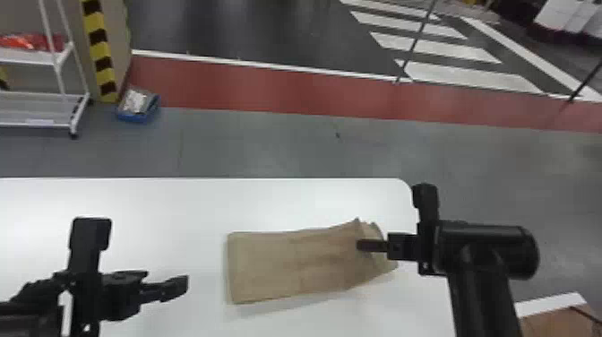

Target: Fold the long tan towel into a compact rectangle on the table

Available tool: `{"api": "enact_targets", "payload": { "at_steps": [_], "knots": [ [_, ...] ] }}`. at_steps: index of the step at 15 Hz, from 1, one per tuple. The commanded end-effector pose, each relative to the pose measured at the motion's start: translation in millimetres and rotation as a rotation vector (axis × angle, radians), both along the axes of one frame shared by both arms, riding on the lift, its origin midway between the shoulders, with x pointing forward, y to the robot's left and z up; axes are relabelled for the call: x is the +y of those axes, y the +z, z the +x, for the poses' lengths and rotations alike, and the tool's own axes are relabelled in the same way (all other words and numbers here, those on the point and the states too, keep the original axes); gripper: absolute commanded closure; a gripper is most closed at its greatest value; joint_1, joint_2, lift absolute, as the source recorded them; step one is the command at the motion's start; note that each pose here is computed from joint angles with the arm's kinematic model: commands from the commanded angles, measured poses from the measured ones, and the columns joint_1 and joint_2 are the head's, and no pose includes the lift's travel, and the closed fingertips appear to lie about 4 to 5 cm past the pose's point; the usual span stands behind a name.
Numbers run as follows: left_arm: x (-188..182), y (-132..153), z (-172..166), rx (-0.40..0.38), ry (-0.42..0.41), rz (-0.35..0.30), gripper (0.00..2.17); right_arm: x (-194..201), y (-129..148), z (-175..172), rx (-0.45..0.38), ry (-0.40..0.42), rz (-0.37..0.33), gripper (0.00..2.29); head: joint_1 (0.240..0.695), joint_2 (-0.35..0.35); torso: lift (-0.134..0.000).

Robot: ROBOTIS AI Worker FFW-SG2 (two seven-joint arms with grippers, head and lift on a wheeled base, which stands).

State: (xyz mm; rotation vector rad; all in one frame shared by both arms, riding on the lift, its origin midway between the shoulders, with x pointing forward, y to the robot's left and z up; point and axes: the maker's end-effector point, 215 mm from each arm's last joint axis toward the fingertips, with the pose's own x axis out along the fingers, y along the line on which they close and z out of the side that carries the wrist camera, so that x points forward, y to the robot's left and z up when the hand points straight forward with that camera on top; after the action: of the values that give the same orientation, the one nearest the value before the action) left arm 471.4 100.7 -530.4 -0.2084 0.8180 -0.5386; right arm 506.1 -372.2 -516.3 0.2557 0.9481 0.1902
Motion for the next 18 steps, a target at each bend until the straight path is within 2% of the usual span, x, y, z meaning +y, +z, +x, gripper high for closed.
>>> {"api": "enact_targets", "payload": {
  "at_steps": [1, 4, 5, 7, 8, 12, 14, 18],
  "knots": [
    [-1, -1, -2, 0.003, -0.001, 0.001, 0.08, -1, -2, 6, -0.008, 0.009, -0.014, 1.36, 0.695, -0.299, 0.000],
    [0, -3, -3, 0.004, -0.001, 0.005, 0.08, -2, 7, 7, -0.026, 0.002, 0.001, 1.36, 0.695, -0.301, 0.000],
    [0, -3, -3, 0.004, -0.001, 0.005, 0.08, -4, 22, 10, -0.052, -0.006, 0.005, 1.36, 0.695, -0.299, 0.000],
    [2, -3, -2, 0.004, 0.002, 0.005, 0.08, -38, 51, 16, -0.103, -0.080, 0.019, 1.36, 0.695, -0.299, 0.000],
    [2, -3, -3, 0.006, 0.002, 0.005, 0.08, -55, 55, 16, -0.105, -0.110, 0.024, 1.36, 0.695, -0.306, 0.000],
    [-1, -6, -2, 0.010, -0.001, 0.003, 0.08, -51, -3, -1, -0.019, -0.062, -0.021, 1.36, 0.695, -0.350, 0.000],
    [1, -5, -2, 0.010, 0.003, 0.002, 0.08, -54, -9, 2, -0.020, -0.054, -0.053, 1.36, 0.695, -0.350, 0.000],
    [5, -6, -2, 0.012, 0.008, 0.005, 0.08, -61, -2, 7, -0.035, -0.068, -0.052, 1.36, 0.695, -0.350, 0.000]
  ]
}}
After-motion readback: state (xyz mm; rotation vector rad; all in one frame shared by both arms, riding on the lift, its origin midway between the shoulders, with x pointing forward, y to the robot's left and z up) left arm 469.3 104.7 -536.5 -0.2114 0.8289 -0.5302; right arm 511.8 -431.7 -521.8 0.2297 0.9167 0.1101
